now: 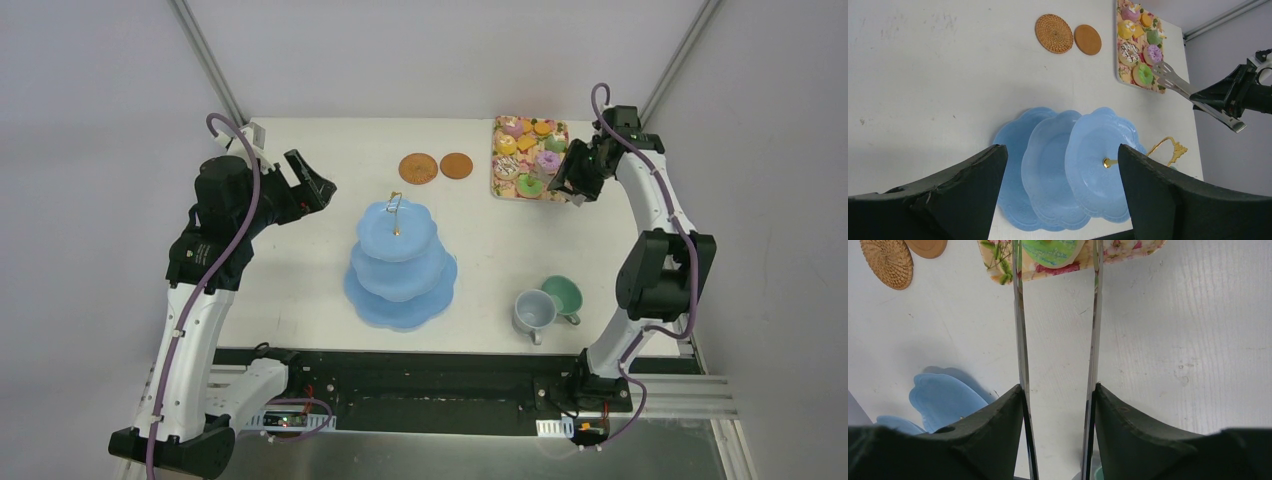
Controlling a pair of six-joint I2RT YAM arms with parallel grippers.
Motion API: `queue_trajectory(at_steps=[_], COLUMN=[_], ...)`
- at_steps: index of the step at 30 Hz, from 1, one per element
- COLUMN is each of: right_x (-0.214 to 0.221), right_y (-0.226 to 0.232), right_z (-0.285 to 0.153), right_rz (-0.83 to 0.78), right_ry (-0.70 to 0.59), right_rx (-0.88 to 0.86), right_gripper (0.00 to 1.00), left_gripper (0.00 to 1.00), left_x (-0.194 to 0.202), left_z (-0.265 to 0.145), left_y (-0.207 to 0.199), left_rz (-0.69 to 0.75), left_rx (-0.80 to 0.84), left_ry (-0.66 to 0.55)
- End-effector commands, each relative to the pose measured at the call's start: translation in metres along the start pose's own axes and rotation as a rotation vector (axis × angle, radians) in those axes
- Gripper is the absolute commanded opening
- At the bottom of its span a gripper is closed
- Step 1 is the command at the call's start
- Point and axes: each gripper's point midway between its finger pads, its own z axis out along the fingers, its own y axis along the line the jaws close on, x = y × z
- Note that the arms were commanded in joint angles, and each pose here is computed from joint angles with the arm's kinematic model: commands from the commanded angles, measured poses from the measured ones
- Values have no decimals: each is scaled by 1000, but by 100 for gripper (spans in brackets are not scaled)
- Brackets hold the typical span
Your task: Serve the afternoon tea
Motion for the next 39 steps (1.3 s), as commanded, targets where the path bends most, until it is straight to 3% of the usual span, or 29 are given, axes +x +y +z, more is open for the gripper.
queue_trajectory(at_steps=[1,18,25,39], right_x=[-11,-1,6,11], right_y=[8,24,20,16], right_z=[1,17,24,33], right_rz=[-62,-146,-207,-298], right_ry=[-27,0,2,0], right_rx=[7,40,132,261], right_gripper=[55,59,61,57], left_gripper=[84,85,85,85], left_x=[-11,-19,-16,-13], left_z=[-3,3,4,-2], left_y=[-9,-10,-8,-4], left_rz=[-6,22,30,56], left_rx=[39,30,24,14], left_ry=[-37,-39,-31,-29])
